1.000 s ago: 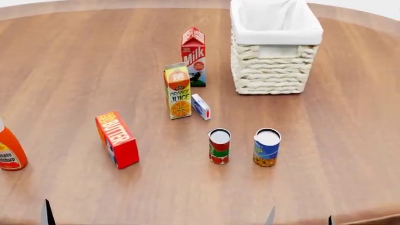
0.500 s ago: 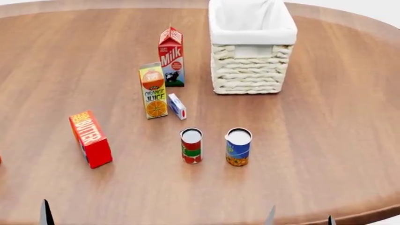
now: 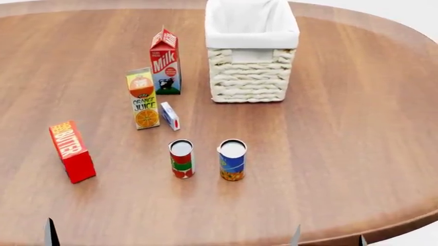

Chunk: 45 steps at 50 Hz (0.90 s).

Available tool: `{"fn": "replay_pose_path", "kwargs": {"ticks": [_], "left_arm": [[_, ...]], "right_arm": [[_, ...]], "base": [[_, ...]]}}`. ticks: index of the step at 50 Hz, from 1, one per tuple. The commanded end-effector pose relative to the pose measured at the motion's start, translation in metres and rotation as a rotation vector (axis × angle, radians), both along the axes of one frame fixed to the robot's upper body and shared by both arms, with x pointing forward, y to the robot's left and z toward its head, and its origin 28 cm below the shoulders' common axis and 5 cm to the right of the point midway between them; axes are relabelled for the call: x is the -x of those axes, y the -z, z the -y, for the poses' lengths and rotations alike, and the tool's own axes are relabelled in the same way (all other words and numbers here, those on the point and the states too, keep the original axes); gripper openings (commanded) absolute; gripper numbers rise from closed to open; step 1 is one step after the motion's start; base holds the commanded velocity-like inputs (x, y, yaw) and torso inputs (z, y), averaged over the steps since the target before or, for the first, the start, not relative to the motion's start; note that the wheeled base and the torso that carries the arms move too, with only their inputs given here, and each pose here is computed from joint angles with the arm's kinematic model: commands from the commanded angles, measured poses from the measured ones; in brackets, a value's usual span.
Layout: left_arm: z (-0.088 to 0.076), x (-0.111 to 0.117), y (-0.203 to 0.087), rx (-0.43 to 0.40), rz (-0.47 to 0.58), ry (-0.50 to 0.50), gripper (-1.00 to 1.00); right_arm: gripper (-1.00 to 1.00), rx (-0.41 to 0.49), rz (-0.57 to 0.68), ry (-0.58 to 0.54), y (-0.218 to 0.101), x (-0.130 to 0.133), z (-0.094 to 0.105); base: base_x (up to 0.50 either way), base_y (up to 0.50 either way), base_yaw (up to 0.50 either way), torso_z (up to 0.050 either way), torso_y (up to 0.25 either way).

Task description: Pick up the alphabet soup, and put it in the basket.

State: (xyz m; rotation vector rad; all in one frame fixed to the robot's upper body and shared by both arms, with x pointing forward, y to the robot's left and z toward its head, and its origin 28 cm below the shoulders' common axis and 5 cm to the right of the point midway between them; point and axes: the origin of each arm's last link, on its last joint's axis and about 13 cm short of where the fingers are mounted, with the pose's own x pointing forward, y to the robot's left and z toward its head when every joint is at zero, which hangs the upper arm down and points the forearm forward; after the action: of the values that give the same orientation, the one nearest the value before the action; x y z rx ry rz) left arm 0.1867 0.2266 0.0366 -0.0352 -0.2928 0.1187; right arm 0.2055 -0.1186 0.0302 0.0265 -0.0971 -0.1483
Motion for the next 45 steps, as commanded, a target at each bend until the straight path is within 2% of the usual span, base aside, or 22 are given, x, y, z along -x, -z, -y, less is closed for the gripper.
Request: {"fn": "replay_pose_path", "kwargs": {"ticks": [1, 23, 45], "left_arm": [[0.0004, 0.0002, 0.0000, -0.002, 0.000, 0.001, 1.00], [0.0004, 0.0002, -0.0001, 0.000, 0.002, 0.003, 1.00], [0.0006, 0.0022, -0.0008, -0.001, 0.014, 0.004, 1.00]], "right_arm": [[1.00, -0.004, -0.004, 0.001, 0.0004, -0.0007, 0.0000], [1.00, 0.008, -0.011, -0.016, 0.0012, -0.0010, -0.0022], [1.00, 0.034, 0.000, -0.037, 0.0024, 0.0016, -0.0050]], "base": [[0.00, -0.17, 0.00, 0.000, 0.000], [0.01, -0.17, 0.00, 0.000, 0.000], [0.16, -0.12, 0.00, 0.000, 0.000]]}}
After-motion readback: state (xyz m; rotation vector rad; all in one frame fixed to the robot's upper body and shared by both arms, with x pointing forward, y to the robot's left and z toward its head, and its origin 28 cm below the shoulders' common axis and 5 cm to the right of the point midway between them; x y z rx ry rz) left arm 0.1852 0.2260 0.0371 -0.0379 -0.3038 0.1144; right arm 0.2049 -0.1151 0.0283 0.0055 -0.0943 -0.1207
